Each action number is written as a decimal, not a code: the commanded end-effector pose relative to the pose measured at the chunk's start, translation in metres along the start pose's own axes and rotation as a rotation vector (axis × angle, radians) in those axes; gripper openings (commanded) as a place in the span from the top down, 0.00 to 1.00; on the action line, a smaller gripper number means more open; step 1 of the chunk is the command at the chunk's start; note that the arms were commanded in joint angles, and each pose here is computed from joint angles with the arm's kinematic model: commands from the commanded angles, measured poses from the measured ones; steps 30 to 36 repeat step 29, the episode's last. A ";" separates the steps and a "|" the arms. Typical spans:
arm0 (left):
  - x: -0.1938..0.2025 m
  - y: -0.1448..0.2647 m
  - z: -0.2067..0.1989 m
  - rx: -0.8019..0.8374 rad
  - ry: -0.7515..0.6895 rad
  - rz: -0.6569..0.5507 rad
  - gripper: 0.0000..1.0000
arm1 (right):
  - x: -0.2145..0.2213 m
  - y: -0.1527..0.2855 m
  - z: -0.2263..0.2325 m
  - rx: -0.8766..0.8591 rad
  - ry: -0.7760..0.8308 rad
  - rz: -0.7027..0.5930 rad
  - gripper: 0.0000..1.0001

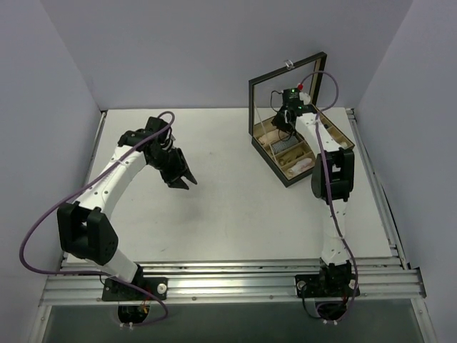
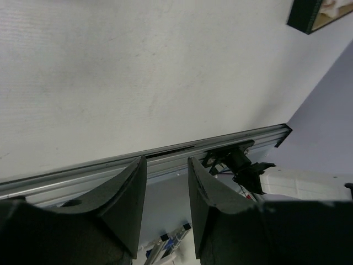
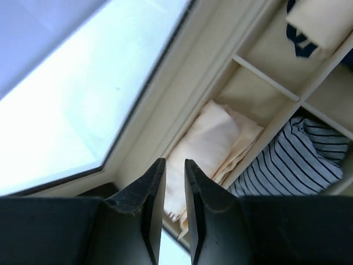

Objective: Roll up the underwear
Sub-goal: Place the rolled underwear into the container

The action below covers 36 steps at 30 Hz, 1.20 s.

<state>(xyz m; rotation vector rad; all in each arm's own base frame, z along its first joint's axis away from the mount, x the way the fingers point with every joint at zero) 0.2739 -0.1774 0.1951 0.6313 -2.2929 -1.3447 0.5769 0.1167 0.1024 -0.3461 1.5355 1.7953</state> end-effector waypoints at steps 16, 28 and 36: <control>0.045 0.139 -0.096 0.711 -0.263 -0.109 0.06 | 0.057 0.338 0.014 -0.280 0.299 -0.065 0.00; 0.074 0.161 -0.047 0.743 -0.430 -0.261 0.06 | 0.115 0.378 0.000 -0.449 0.262 -0.060 0.00; 0.073 0.165 -0.045 0.743 -0.413 -0.290 0.06 | 0.115 0.382 0.000 -0.464 0.262 -0.076 0.00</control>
Point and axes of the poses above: each gripper's point midway between its finger pads, its own y axis back along the fingers, its own z axis along the line the jaws close on, x = y × z, the point moved 2 cm from there along y, back along the fingers, and after that the axes turned 14 degrees about y, right-handed, at the moved point
